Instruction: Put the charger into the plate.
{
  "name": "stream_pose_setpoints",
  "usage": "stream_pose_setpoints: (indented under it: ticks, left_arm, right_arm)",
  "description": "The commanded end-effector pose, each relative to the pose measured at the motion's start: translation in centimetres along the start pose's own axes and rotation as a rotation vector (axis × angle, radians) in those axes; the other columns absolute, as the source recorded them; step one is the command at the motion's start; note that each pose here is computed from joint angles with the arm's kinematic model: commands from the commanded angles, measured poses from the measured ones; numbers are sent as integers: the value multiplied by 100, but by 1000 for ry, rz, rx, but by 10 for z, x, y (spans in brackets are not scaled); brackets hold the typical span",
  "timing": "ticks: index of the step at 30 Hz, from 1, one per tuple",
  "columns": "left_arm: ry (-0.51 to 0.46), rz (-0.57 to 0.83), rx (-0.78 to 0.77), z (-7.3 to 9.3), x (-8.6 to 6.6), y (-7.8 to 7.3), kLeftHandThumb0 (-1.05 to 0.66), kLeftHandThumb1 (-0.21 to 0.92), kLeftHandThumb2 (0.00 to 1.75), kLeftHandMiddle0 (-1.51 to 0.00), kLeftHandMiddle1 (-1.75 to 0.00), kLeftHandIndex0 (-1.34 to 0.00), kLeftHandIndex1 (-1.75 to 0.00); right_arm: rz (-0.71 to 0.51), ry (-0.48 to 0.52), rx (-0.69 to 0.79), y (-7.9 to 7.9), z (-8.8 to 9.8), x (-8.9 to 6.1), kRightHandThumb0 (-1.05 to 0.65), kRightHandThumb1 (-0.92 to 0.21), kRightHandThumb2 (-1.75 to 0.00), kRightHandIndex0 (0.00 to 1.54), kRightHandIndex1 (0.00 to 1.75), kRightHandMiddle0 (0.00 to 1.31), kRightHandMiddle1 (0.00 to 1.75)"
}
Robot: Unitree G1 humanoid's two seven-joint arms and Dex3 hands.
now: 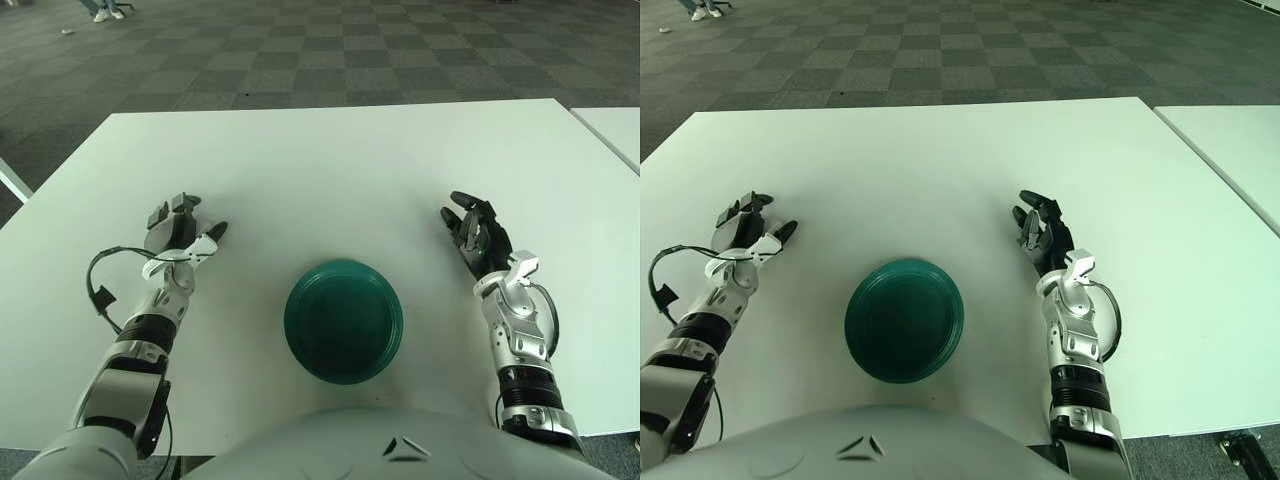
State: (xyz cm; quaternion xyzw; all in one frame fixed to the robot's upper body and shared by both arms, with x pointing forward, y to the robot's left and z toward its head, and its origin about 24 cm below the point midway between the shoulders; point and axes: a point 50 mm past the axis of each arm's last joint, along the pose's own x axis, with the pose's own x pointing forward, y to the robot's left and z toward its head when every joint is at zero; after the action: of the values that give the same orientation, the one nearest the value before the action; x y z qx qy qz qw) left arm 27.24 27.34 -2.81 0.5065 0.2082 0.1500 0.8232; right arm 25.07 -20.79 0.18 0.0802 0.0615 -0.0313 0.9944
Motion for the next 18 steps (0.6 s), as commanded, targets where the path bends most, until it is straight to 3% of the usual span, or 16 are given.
stream_pose_setpoints:
  ticks: [1, 11, 18]
  left_arm:
    - [124, -270, 11, -24, -32, -52, -105, 92, 65, -31, -23, -6, -119]
    - [126, -342, 26, -23, -41, -66, -105, 92, 63, -26, -20, -1, -114]
    - [110, -378, 24, -22, -45, -71, -105, 92, 62, -30, -22, -5, -117]
  right_arm:
    - [-41, 157, 31, -9, -29, -12, -69, -92, -82, 33, 11, 0, 102]
    - [-42, 156, 31, -11, -28, -11, -69, -92, -82, 33, 11, 0, 102]
    - [-42, 156, 31, -12, -28, -10, -69, -92, -82, 33, 10, 0, 102]
